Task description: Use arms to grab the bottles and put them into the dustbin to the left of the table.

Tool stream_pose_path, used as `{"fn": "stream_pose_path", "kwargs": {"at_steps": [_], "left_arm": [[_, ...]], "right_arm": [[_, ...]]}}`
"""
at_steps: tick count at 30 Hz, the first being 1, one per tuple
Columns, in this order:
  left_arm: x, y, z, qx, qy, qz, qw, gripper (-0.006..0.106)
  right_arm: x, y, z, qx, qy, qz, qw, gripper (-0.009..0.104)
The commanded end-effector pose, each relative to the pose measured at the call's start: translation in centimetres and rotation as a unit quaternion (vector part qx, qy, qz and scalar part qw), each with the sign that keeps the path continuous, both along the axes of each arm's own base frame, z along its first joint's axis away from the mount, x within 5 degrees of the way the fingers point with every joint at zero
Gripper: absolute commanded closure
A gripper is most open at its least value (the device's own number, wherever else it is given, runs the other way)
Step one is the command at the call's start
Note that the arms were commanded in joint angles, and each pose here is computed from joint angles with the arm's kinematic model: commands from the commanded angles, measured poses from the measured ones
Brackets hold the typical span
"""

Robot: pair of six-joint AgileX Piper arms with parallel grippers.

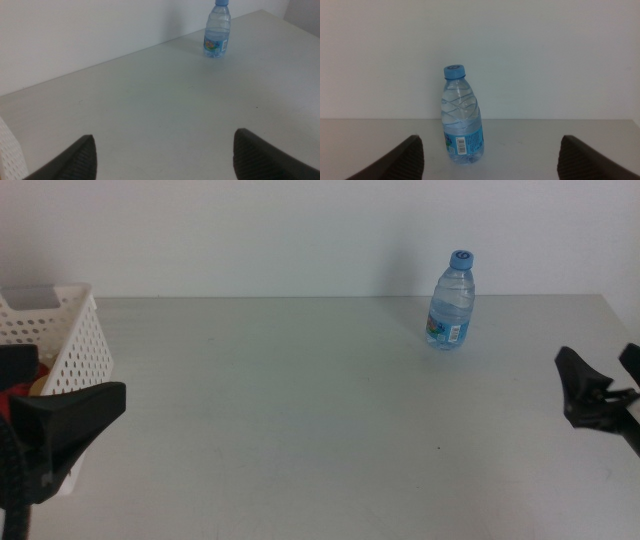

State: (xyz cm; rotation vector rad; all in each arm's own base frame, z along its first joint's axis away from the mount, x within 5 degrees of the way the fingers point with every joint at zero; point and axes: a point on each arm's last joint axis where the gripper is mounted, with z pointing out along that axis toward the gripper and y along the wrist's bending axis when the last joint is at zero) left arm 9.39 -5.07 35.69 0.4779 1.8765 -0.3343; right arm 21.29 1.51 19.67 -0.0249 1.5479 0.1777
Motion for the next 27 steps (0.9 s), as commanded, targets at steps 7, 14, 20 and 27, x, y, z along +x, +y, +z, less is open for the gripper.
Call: {"fn": "stream_pose_path", "kwargs": {"at_steps": [7, 14, 20, 27], "left_arm": [[0.0, -0.1, 1.6, -0.032, -0.043, -0.001, 0.999, 0.007], [0.0, -0.1, 1.6, -0.032, -0.043, -0.001, 0.999, 0.007], [0.0, -0.1, 1.6, -0.032, -0.043, -0.001, 0.999, 0.007], [0.0, -0.1, 1.6, -0.032, -0.043, -0.001, 0.999, 0.007]], "right_arm": [[7.5, 1.0, 2.1, -0.011, -0.089, 0.042, 0.995, 0.001], [13.7, 2.1, 1.7, -0.055, -0.067, 0.088, 0.992, 0.001], [18.0, 2.5, 1.2, -0.079, -0.058, 0.098, 0.990, 0.001], [22.1, 4.0, 0.8, -0.094, -0.055, 0.117, 0.987, 0.001]]}}
